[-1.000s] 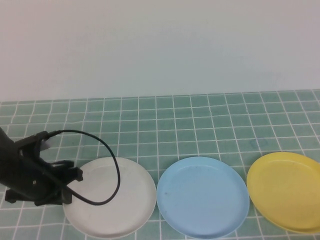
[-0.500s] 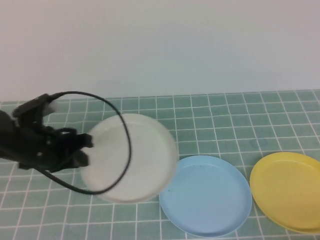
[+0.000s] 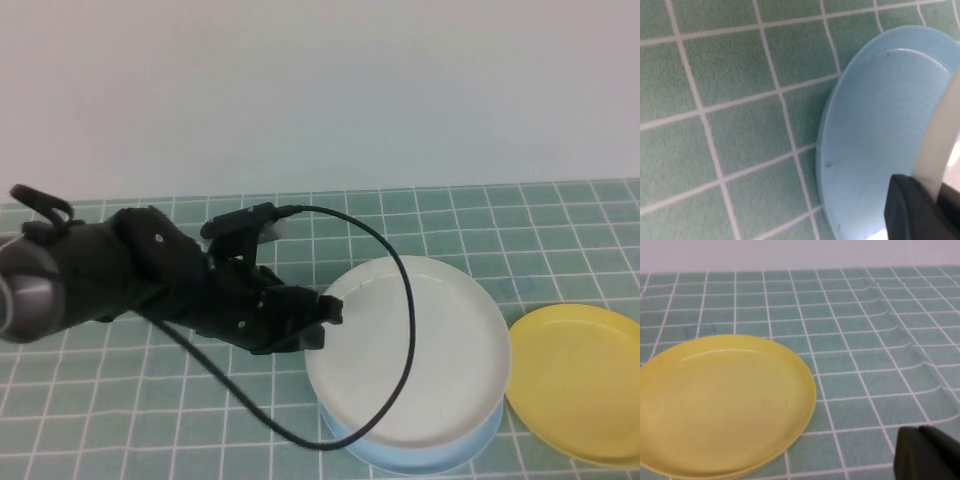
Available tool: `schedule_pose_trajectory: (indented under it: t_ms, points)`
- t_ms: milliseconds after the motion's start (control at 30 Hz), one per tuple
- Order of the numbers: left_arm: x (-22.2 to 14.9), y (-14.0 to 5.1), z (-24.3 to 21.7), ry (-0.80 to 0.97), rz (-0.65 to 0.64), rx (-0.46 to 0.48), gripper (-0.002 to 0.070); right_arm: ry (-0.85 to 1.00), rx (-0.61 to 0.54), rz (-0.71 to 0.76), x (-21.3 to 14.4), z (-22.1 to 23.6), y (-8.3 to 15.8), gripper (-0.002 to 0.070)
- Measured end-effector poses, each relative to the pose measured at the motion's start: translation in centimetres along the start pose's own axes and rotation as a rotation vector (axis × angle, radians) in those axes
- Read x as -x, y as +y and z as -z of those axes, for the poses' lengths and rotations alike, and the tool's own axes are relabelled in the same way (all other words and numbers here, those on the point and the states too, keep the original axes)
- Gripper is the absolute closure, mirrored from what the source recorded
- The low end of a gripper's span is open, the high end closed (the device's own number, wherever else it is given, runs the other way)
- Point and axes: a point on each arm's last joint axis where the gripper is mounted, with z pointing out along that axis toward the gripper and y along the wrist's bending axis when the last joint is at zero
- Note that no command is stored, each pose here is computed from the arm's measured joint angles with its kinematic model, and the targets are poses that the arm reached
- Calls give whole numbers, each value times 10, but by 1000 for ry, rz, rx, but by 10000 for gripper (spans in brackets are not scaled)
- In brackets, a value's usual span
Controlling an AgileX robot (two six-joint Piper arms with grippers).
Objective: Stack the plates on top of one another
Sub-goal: Place the white plate on the blue plate
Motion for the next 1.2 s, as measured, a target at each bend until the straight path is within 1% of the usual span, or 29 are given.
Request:
schedule_pose_trajectory:
  t_ms: [133,200,300,433,500,667,800,1067,1200]
  points:
    - [3,3,-16,69,-4,-6,672,0,0,0,0,0,0,678]
    - [2,4,-21,94,-5,-9,657,0,0,0,0,0,0,678]
    - [0,7,-28,120,-4,-5,580,0,0,0,0,0,0,678]
    - [2,9,-30,96,-3,9,466,0,0,0,0,0,0,678]
    - [3,8,-30,86,6,7,432,0,0,0,0,0,0,678]
    - [4,9,-29,83,6,8,426,0,0,0,0,0,0,678]
    - [6,9,-25,58,-23,24,426,0,0,0,0,0,0,678]
    - [15,-6,-1,41,-3,-15,426,0,0,0,0,0,0,678]
    - [18,-12,20,65,-2,9,427,0,0,0,0,0,0,678]
